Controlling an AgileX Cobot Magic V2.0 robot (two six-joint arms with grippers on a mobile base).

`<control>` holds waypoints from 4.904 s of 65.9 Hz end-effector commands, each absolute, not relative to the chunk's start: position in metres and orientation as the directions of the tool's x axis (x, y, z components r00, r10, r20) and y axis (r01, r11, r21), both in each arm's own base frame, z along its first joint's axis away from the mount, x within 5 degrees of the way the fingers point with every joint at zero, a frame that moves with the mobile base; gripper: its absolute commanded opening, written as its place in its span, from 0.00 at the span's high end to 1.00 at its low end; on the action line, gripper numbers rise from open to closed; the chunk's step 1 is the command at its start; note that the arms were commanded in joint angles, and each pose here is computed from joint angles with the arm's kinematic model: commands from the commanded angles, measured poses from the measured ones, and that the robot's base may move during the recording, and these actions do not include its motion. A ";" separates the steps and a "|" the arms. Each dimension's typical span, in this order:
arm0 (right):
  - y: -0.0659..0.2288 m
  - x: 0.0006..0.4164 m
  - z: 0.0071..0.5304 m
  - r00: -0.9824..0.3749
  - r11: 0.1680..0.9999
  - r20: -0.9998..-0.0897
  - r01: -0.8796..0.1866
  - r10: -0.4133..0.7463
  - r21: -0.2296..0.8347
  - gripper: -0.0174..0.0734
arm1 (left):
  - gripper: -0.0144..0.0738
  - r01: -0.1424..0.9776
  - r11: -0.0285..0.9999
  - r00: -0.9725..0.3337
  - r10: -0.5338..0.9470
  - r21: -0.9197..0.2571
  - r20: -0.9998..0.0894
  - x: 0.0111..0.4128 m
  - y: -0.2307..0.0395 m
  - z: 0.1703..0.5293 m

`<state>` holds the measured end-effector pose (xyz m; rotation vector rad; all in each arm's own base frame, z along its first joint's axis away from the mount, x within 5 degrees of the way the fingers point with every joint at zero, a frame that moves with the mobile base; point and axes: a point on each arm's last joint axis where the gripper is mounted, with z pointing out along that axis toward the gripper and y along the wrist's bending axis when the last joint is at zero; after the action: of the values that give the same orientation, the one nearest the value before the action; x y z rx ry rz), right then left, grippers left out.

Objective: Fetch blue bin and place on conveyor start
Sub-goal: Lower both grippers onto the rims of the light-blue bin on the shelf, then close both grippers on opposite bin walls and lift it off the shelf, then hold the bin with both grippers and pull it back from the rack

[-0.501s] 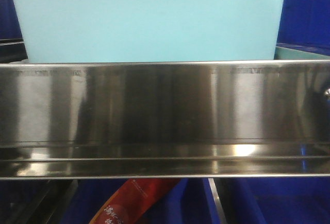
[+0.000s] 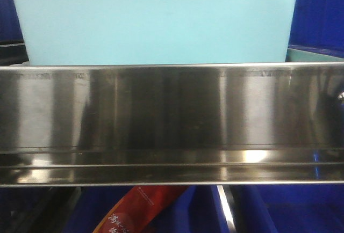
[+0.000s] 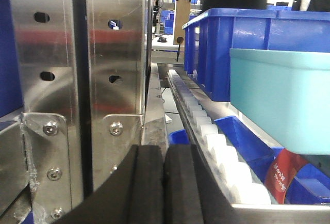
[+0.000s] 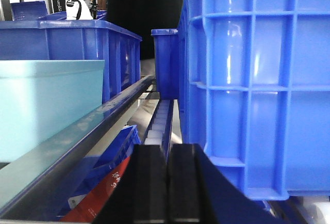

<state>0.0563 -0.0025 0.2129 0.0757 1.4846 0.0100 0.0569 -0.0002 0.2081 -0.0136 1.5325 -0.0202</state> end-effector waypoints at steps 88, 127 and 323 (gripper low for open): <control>0.001 0.045 0.356 0.090 0.999 -0.995 0.005 0.031 0.032 0.18 | 0.30 0.003 1.000 0.087 -0.005 -0.005 -0.996 0.038 0.000 0.370; 0.042 0.143 0.421 -0.310 0.940 -0.947 -0.341 -0.083 0.030 0.18 | 0.30 0.478 0.878 -0.284 0.179 0.023 -0.942 0.131 -0.064 0.417; 0.074 0.271 0.463 -0.639 0.976 -0.768 -0.184 -0.030 0.116 0.97 | 0.96 0.159 0.980 -0.663 0.016 -0.120 -0.749 0.261 -0.073 0.456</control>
<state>0.2717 0.0820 0.4561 -0.1260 2.3111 0.3144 0.2631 -0.0756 0.4488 0.1121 2.3383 -0.2441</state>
